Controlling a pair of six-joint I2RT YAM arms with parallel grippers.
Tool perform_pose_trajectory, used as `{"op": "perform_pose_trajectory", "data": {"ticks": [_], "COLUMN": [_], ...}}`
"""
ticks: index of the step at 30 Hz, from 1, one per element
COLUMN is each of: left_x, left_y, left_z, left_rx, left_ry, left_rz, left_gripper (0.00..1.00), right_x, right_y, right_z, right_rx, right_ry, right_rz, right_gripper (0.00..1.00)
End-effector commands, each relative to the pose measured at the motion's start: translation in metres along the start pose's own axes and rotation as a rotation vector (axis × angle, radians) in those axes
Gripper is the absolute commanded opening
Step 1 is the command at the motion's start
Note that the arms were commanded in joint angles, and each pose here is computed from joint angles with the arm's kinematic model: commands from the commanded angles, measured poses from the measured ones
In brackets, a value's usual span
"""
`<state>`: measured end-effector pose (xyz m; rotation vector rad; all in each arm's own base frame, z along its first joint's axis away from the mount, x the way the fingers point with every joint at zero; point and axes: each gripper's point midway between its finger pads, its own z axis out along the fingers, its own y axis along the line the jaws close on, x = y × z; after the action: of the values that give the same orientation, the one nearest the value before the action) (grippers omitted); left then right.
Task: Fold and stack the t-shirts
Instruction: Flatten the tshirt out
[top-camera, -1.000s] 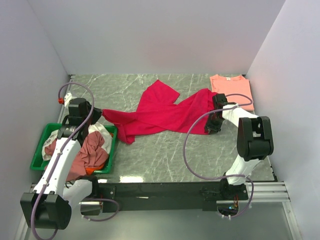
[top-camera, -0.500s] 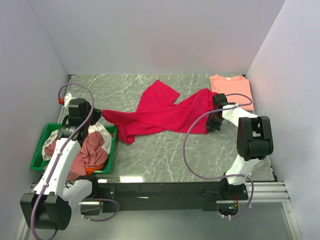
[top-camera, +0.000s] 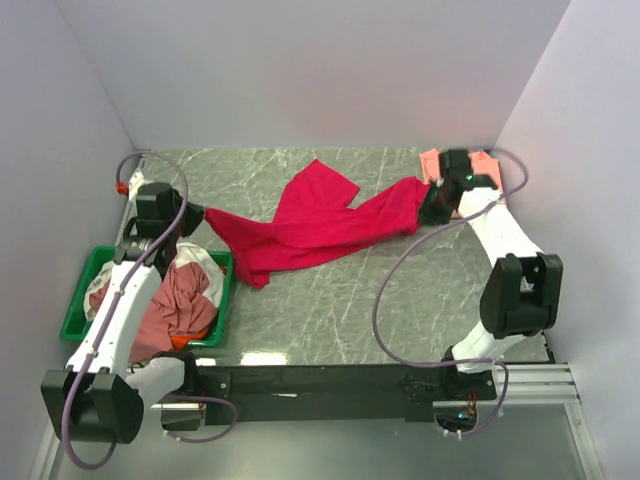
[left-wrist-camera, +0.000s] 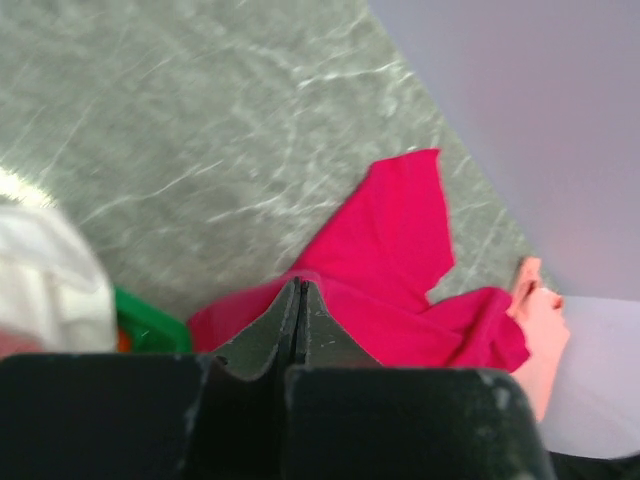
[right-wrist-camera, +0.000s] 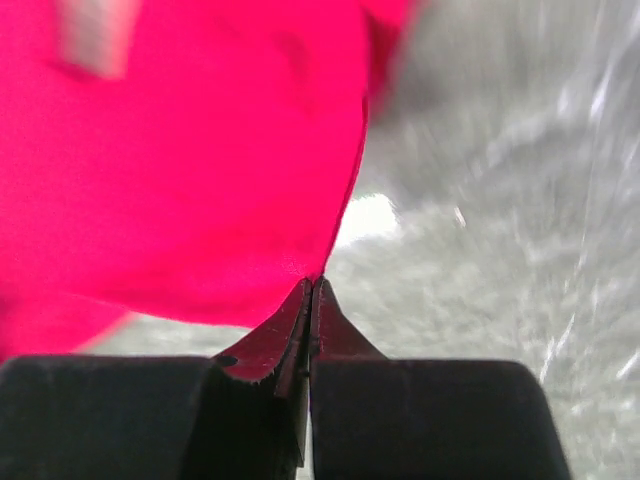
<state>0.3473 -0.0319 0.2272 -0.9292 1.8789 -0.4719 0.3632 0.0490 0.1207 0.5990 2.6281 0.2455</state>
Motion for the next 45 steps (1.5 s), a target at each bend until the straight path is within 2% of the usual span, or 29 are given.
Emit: {"op": "perform_pose_trajectory", "data": {"ticks": [1,3,5,6,8,9,10,11,14,16,17,19,24,29,32,37,38,41,45], "left_x": [-0.044,-0.063,-0.079,-0.097,-0.114,-0.133,-0.142,-0.152,-0.19,-0.206,-0.212,-0.224,-0.241,-0.249,-0.242,-0.192,-0.175,-0.133,-0.079], "left_y": [-0.062,-0.085,-0.103,-0.124,-0.142,-0.161,-0.17,-0.178,-0.205,-0.214,-0.217,-0.221,-0.21,-0.202,-0.204,-0.21,-0.207,-0.194,-0.191], "left_z": [-0.008,-0.011,-0.017,-0.029,-0.038,-0.054,-0.063,-0.072,-0.123,-0.156,-0.169,-0.208,-0.284,-0.325,-0.315,-0.227,-0.195,-0.142,-0.11], "left_rx": [0.166,0.209,0.242,0.289,0.324,0.371,0.396,0.414,0.508,0.568,0.587,0.653,0.727,0.759,0.758,0.733,0.704,0.649,0.601], "left_ry": [-0.091,-0.125,-0.157,-0.198,-0.234,-0.279,-0.303,-0.332,-0.46,-0.532,-0.567,-0.639,-0.8,-0.901,-0.86,-0.555,-0.478,-0.3,-0.165], "left_rz": [-0.015,-0.011,-0.003,-0.007,-0.005,-0.011,-0.015,-0.023,-0.048,-0.06,-0.064,-0.075,-0.094,-0.074,-0.065,-0.05,-0.037,-0.029,0.013], "left_gripper": [0.01,0.01,0.01,0.01,0.01,0.01,0.01,0.01,0.01,0.01,0.01,0.01,0.01,0.01,0.01,0.01,0.01,0.01,0.01], "right_x": [-0.057,-0.07,-0.098,-0.103,-0.129,-0.132,-0.146,-0.152,-0.162,-0.162,-0.159,-0.154,-0.132,-0.111,-0.115,-0.129,-0.129,-0.131,-0.129], "right_y": [0.027,0.032,0.045,0.045,0.055,0.056,0.061,0.06,0.06,0.058,0.055,0.049,0.021,0.001,-0.002,0.009,0.01,0.013,0.022], "right_z": [-0.081,-0.103,-0.141,-0.152,-0.198,-0.21,-0.244,-0.261,-0.331,-0.359,-0.396,-0.415,-0.508,-0.567,-0.559,-0.493,-0.485,-0.451,-0.427], "right_rx": [-0.072,-0.08,-0.115,-0.11,-0.136,-0.132,-0.162,-0.158,-0.21,-0.238,-0.278,-0.292,-0.324,-0.34,-0.306,-0.267,-0.266,-0.246,-0.275], "right_ry": [-0.201,-0.236,-0.335,-0.347,-0.469,-0.485,-0.574,-0.62,-0.804,-0.887,-0.996,-1.062,-1.339,-1.512,-1.502,-1.355,-1.337,-1.259,-1.181], "right_rz": [0.001,0.003,0.0,0.001,0.0,-0.002,-0.001,0.003,0.021,0.033,0.046,0.059,0.13,0.155,0.156,0.118,0.114,0.102,0.091], "right_gripper": [0.0,0.0,0.0,0.0,0.0,0.0,0.0,0.0,0.0,0.0,0.0,0.0,0.0,0.0,0.0,0.0,0.0,0.0,0.0]}}
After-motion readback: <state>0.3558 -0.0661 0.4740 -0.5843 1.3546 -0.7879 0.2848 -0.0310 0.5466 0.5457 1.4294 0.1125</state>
